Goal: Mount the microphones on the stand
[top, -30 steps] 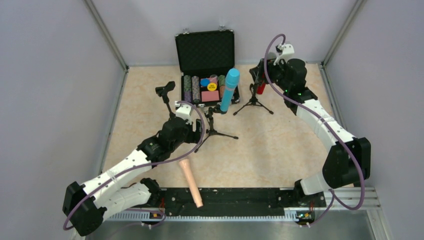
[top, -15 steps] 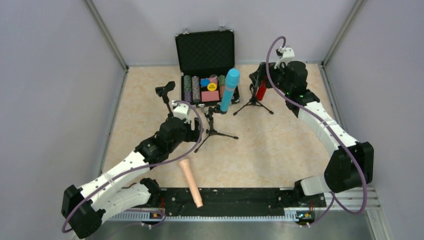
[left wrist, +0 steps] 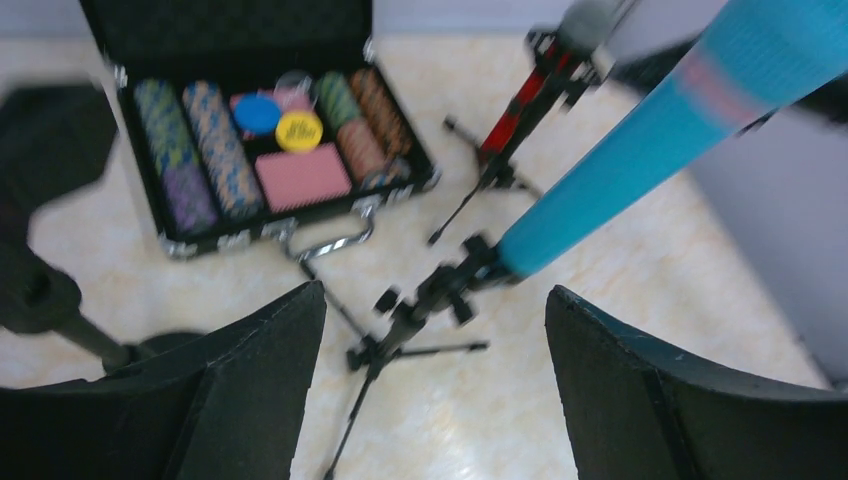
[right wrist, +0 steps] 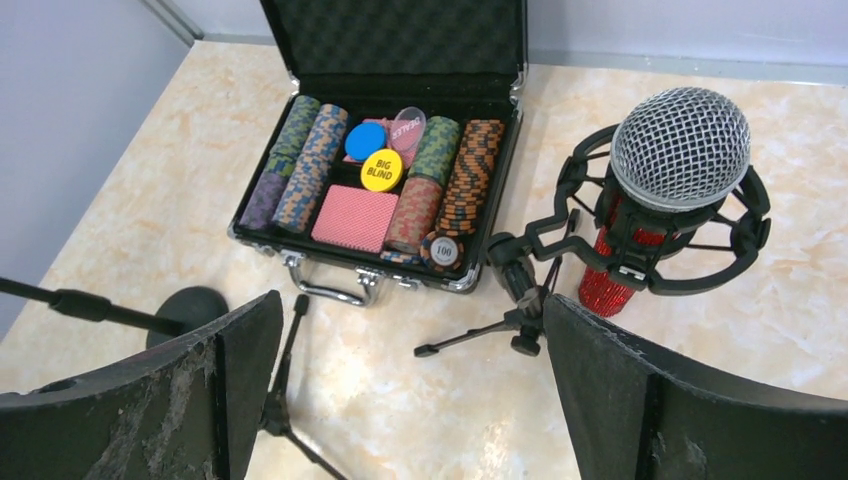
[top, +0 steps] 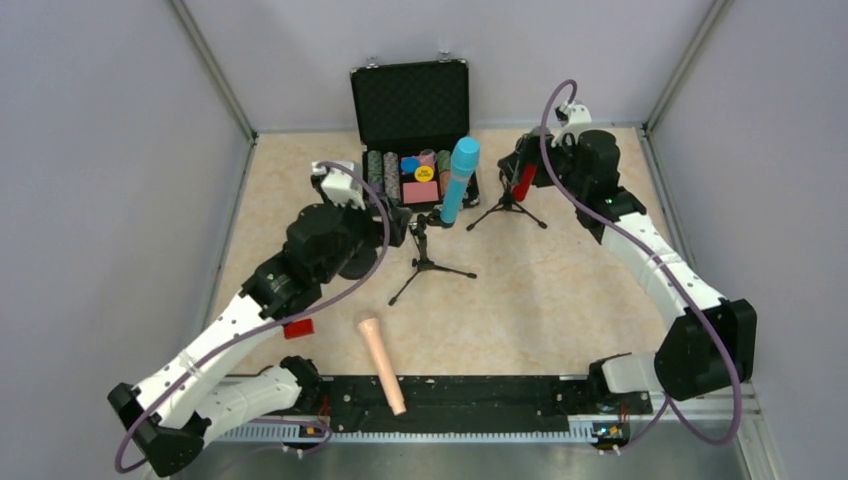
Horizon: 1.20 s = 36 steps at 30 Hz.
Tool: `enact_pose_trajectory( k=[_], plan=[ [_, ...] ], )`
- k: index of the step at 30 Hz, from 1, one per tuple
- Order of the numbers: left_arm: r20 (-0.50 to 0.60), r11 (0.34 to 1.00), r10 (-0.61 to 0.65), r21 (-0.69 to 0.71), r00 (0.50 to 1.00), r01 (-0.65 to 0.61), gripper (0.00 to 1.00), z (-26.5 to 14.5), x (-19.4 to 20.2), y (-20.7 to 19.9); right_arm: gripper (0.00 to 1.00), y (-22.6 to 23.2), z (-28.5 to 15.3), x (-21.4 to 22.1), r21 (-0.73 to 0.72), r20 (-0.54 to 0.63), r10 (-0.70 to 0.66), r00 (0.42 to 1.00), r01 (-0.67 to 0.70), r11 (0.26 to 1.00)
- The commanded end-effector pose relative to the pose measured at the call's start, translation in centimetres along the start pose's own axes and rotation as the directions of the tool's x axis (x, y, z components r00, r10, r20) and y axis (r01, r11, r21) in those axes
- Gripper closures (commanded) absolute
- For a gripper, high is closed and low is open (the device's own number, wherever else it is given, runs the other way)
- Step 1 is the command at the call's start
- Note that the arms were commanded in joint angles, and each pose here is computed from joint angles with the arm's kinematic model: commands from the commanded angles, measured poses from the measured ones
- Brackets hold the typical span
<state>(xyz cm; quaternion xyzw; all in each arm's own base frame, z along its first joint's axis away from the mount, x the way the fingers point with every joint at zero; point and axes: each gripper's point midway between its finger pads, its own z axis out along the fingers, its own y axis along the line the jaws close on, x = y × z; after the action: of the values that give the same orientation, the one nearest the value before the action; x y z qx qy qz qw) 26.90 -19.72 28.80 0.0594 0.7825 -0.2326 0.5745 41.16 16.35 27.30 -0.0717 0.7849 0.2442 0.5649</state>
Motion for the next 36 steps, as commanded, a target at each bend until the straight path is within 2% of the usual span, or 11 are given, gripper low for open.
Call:
enact_pose_trajectory(
  k=[1,4,9,15,21,28,36],
  plan=[
    [0.248,0.981,-0.151,0.154,0.957,0.114,0.16,-4.0,-12.0,-4.3,0.01,2.0,-2.5,-1.8,-0.061,0.030,0.030,0.999,-0.028,0.998],
    [0.283,0.962,-0.232,0.207,0.931,0.177,0.17,-5.9,-16.5,-5.9,0.01,2.6,-3.7,-1.7,-0.074,0.018,0.047,0.999,-0.046,0.996],
    [0.232,0.907,-0.386,0.274,0.893,0.321,0.16,-6.7,-18.9,-7.8,0.01,3.7,-5.5,0.0,-0.115,-0.036,0.085,0.996,-0.088,0.989],
    [0.178,0.869,-0.466,0.274,0.866,0.411,0.16,-5.6,-17.2,-7.9,0.01,4.2,-7.6,3.4,-0.146,-0.071,0.122,0.990,-0.131,0.981],
    [0.169,0.854,-0.492,0.288,0.854,0.434,0.18,-5.6,-14.8,-7.1,0.01,3.8,-9.1,6.4,-0.145,-0.068,0.143,0.987,-0.152,0.978],
    [0.162,0.854,-0.479,0.311,0.863,0.417,0.18,-6.3,-13.9,-7.1,0.01,3.5,-10.1,8.5,-0.145,-0.074,0.143,0.987,-0.153,0.978],
    [0.080,0.835,-0.467,0.367,0.881,0.409,0.19,-5.9,-12.9,-8.9,0.01,3.4,-9.9,9.9,-0.150,-0.096,0.154,0.983,-0.168,0.974]
  ],
)
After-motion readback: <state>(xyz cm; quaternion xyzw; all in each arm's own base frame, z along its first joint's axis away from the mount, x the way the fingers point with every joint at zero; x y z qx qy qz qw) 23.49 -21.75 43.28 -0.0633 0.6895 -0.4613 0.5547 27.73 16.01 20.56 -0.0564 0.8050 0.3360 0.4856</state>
